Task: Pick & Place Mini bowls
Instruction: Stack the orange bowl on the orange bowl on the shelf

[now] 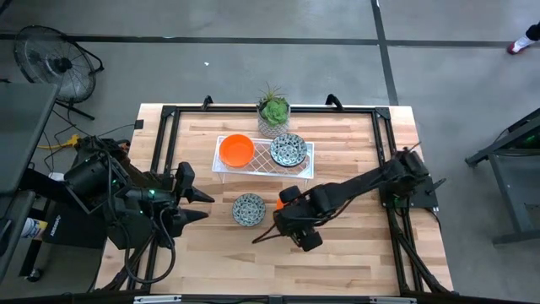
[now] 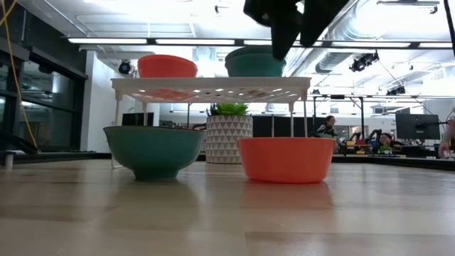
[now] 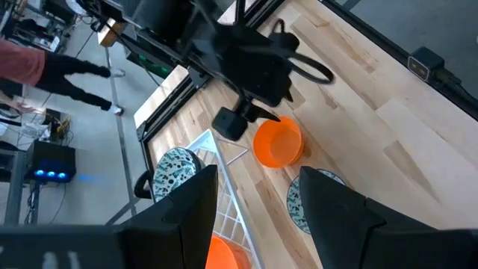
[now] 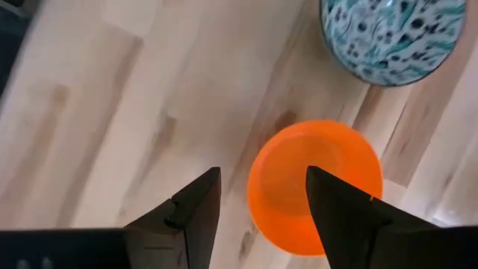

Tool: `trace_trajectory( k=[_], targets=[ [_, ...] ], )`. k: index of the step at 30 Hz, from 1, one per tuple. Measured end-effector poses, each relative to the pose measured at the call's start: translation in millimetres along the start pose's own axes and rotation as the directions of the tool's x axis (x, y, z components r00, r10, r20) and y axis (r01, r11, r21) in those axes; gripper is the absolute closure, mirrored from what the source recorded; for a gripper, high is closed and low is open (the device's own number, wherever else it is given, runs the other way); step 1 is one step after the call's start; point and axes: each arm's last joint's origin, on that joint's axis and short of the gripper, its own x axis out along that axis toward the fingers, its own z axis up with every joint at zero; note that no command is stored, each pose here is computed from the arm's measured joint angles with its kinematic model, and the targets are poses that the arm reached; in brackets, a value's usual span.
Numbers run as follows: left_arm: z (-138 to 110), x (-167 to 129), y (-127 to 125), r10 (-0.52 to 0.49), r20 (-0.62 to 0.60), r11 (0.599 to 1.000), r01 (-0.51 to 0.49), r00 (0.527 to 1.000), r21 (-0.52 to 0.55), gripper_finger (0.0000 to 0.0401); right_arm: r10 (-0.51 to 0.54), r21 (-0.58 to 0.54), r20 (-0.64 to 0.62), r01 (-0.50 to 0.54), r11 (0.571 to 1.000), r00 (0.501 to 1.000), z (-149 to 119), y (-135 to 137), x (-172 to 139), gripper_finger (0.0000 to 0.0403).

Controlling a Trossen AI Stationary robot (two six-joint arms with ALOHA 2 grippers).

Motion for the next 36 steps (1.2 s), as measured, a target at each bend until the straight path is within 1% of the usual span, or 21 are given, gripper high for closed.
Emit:
trace_trajectory(
  k=[2,6,15,22,26,31,33,36],
  targets=[
    [0.0,0.0,0.0,0.000,0.000,1.000,0.000,1.000,0.000,0.0217,0.006,-0.007,-0.031,-0.006,1.000,1.000,3.4,0.1,6.6,0.0218],
    [0.1,0.0,-0.4,-0.013,0.002,1.000,0.013,1.000,0.000,0.0217,0.061,-0.006,-0.061,-0.061,0.998,0.996,4.5,2.4,20.0,0.0218],
    [0.1,0.0,-0.6,-0.022,0.003,1.000,0.022,1.000,0.000,0.0217,0.067,0.024,-0.187,-0.064,0.998,0.980,-21.2,5.3,53.2,0.0218],
    [0.2,0.1,-0.7,-0.022,0.003,1.000,0.022,1.000,0.000,0.0217,0.057,0.028,-0.192,-0.053,0.998,0.980,-35.3,6.4,78.1,0.0217],
    [0.2,0.1,-0.7,-0.022,0.003,1.000,0.022,1.000,0.000,0.0217,0.013,0.049,-0.178,-0.005,0.999,0.984,-38.0,3.1,85.0,0.0217],
    [0.2,0.1,-0.7,-0.022,0.003,1.000,0.022,1.000,0.002,0.0217,0.018,0.068,-0.152,-0.008,0.998,0.988,-40.3,2.2,92.1,0.0219],
    [0.2,0.1,-0.7,-0.022,0.003,1.000,0.022,1.000,0.002,0.0217,0.013,0.085,-0.155,0.000,0.996,0.988,-41.5,2.5,93.3,0.0226],
    [0.2,0.1,-0.7,-0.022,0.003,1.000,0.022,1.000,0.002,0.0217,-0.003,0.104,-0.165,0.020,0.994,0.986,-43.2,2.1,94.3,0.0251]
  ],
)
